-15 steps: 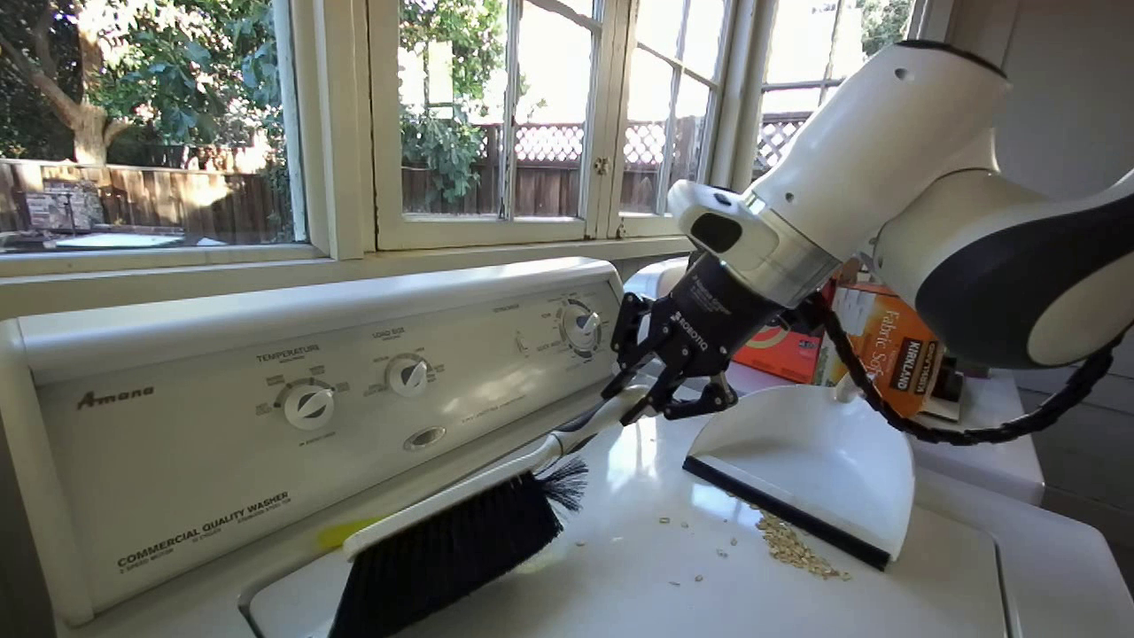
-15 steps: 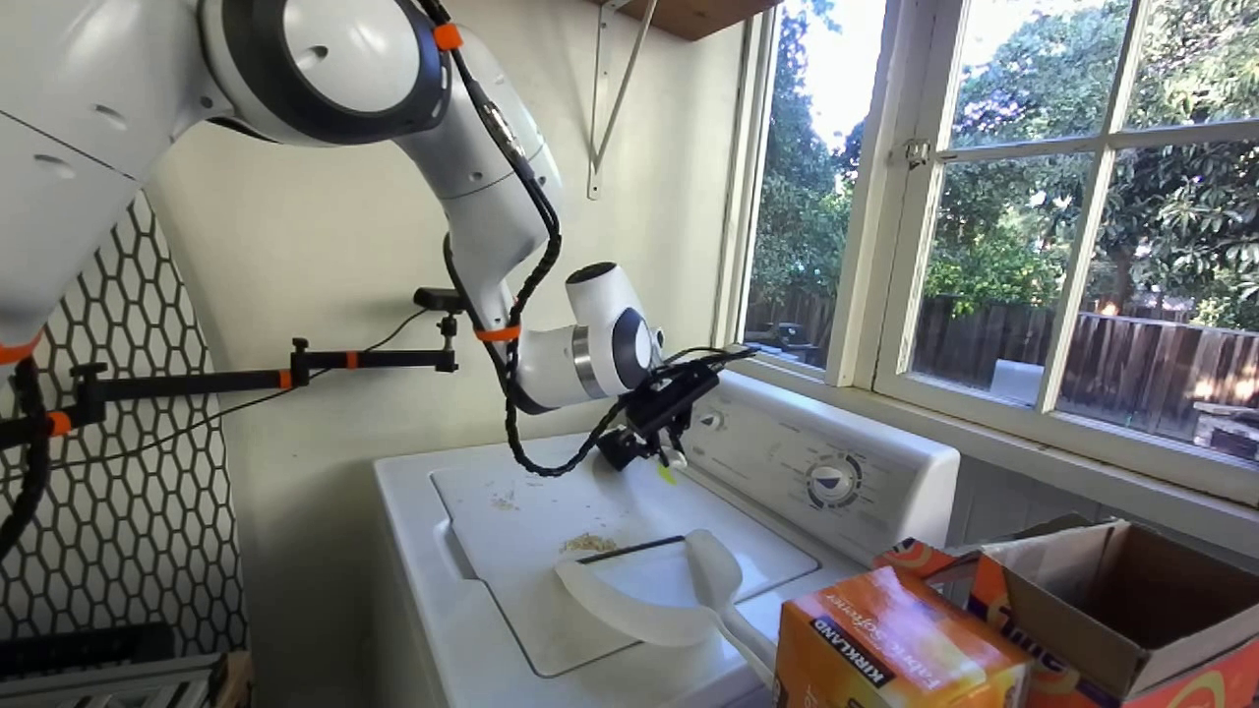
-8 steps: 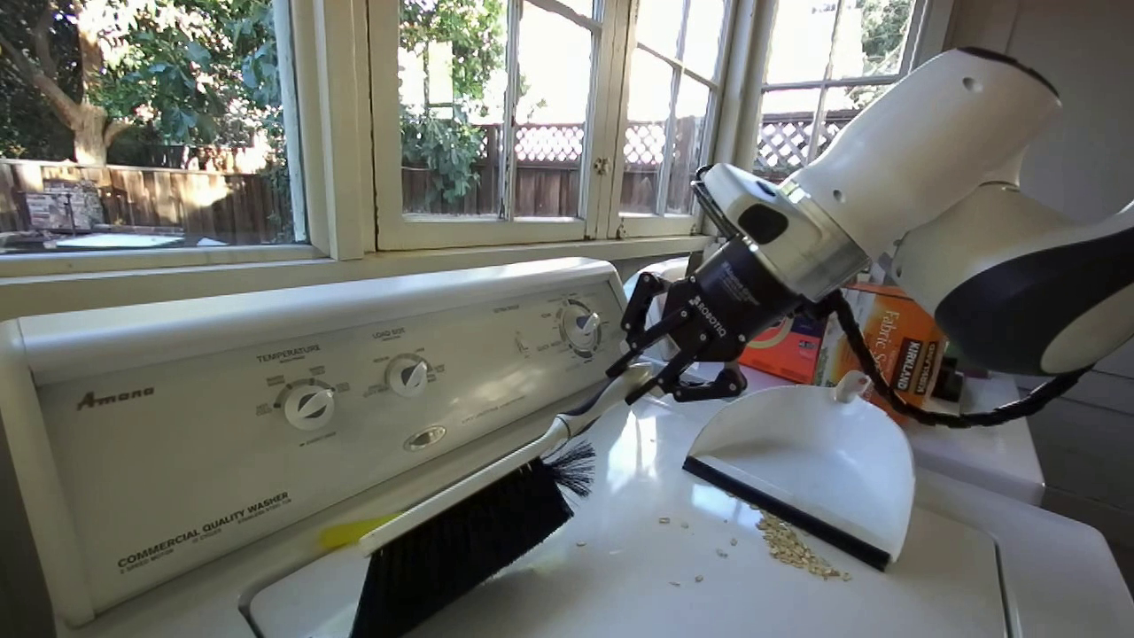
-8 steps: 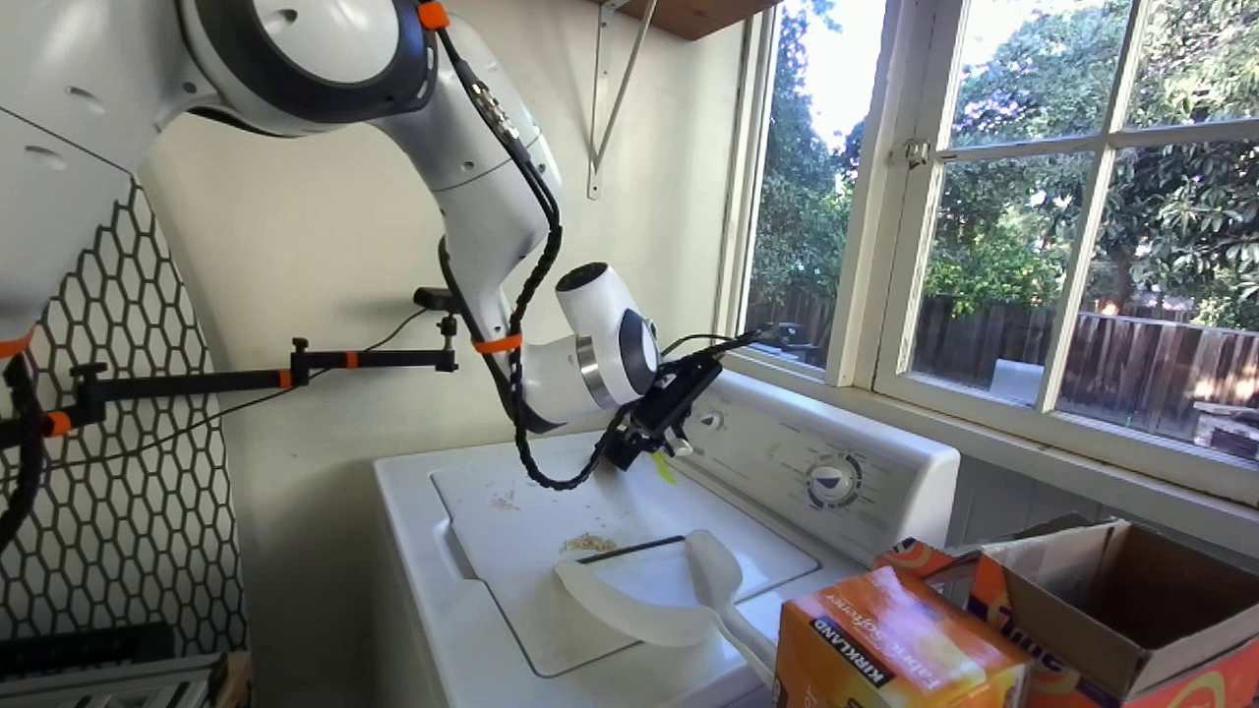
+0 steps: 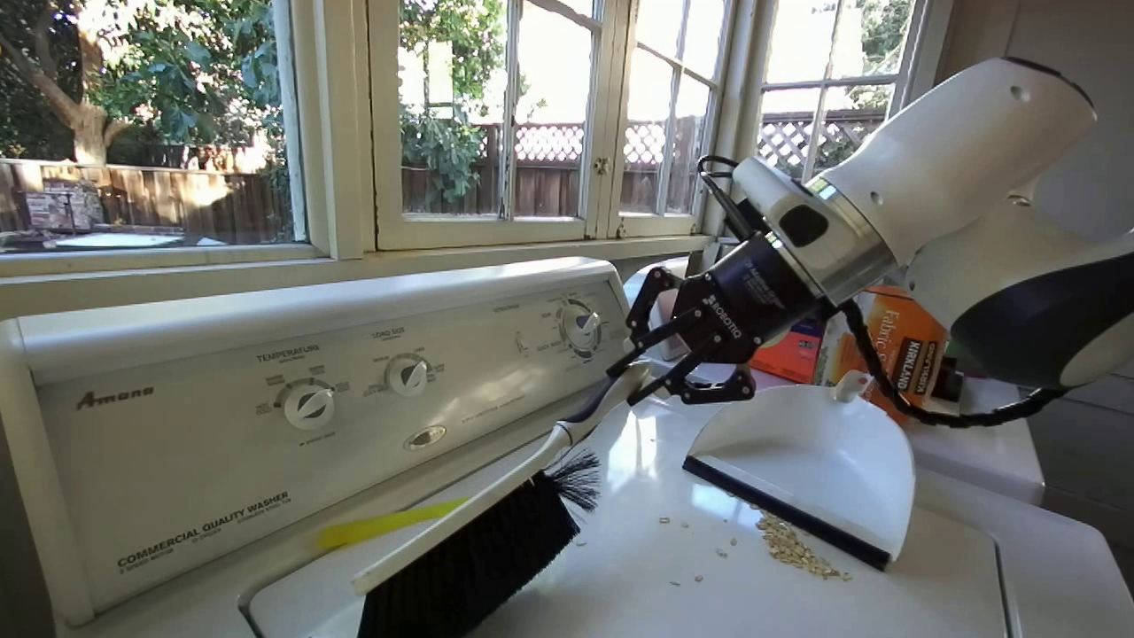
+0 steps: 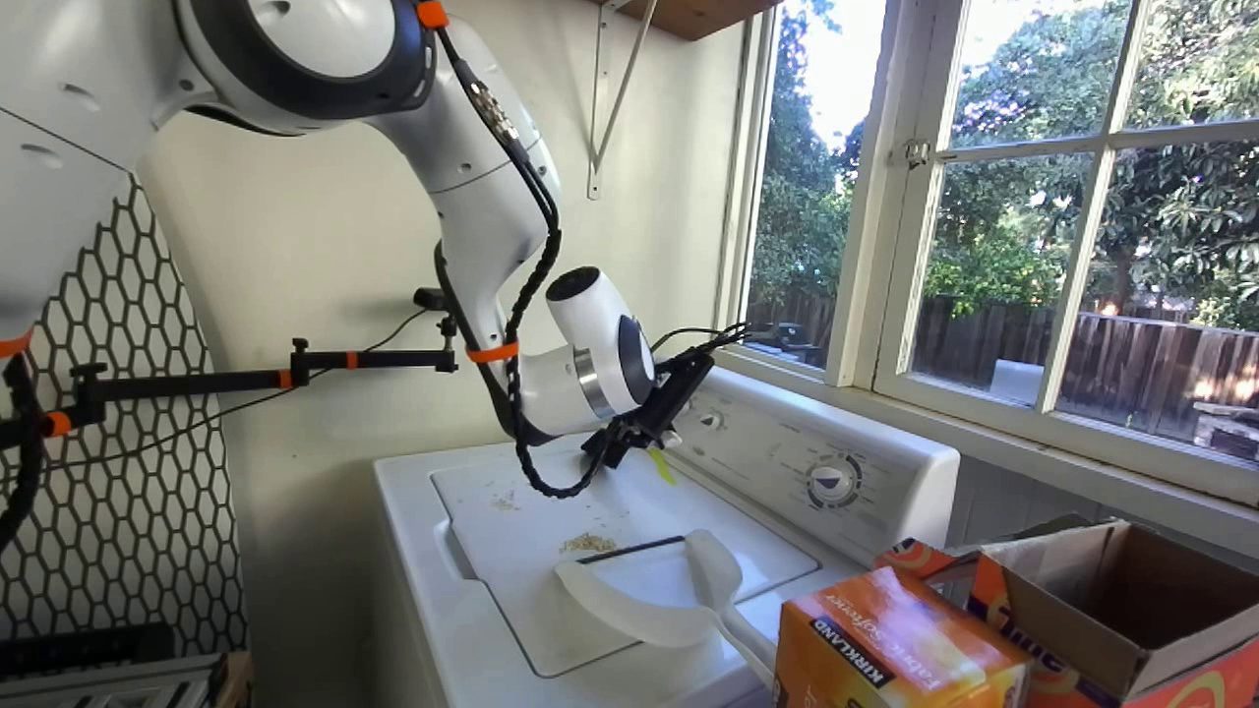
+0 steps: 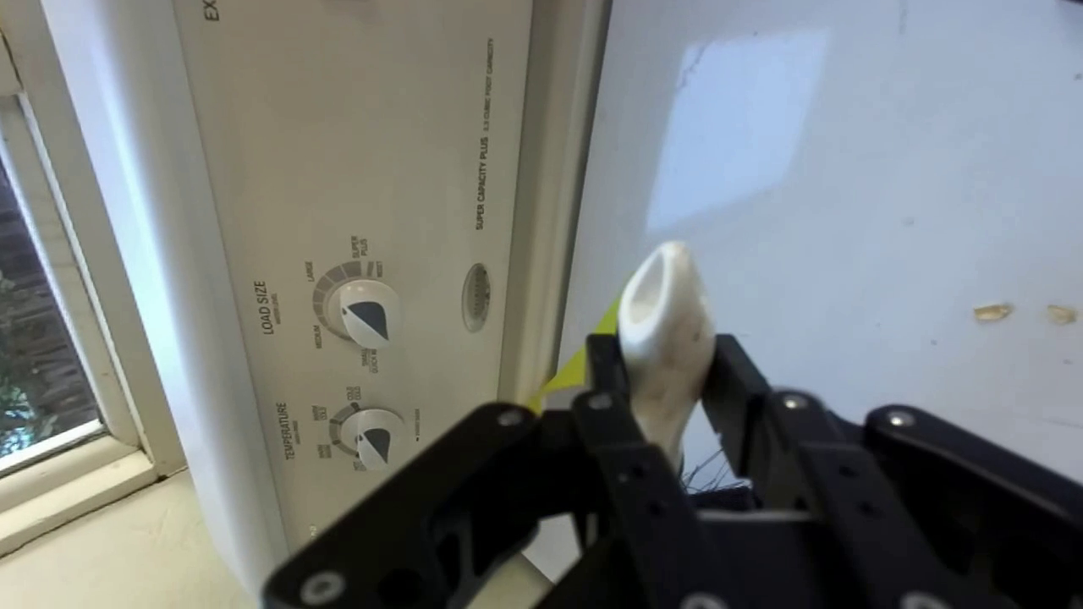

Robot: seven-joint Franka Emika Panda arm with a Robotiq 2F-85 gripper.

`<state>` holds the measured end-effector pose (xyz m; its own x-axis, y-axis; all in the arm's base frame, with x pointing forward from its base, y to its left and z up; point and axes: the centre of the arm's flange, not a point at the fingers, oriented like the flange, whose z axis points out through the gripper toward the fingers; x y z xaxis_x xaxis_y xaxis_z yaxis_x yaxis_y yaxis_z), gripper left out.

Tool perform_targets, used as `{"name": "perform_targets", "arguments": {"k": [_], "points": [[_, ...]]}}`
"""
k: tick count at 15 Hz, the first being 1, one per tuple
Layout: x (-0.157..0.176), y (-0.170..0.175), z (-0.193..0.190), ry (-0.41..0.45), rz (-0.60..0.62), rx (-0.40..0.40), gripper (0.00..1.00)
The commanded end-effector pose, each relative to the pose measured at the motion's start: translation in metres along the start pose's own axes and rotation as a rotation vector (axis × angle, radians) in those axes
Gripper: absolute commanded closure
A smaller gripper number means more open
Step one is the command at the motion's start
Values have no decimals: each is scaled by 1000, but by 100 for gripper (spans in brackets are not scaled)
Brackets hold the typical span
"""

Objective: Use the small broom to sweep the objects on the dustpan

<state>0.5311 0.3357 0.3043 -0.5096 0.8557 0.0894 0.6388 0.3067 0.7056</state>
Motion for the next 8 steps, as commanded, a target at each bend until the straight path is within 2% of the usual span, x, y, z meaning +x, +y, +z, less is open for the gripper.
{"name": "perform_targets", "arguments": {"k": [1, 2, 8], "points": [[0, 0, 0, 0, -1, 0, 70], [3, 3, 0, -9, -25, -31, 93], [-5, 20, -7, 10, -170, -126, 93]]}}
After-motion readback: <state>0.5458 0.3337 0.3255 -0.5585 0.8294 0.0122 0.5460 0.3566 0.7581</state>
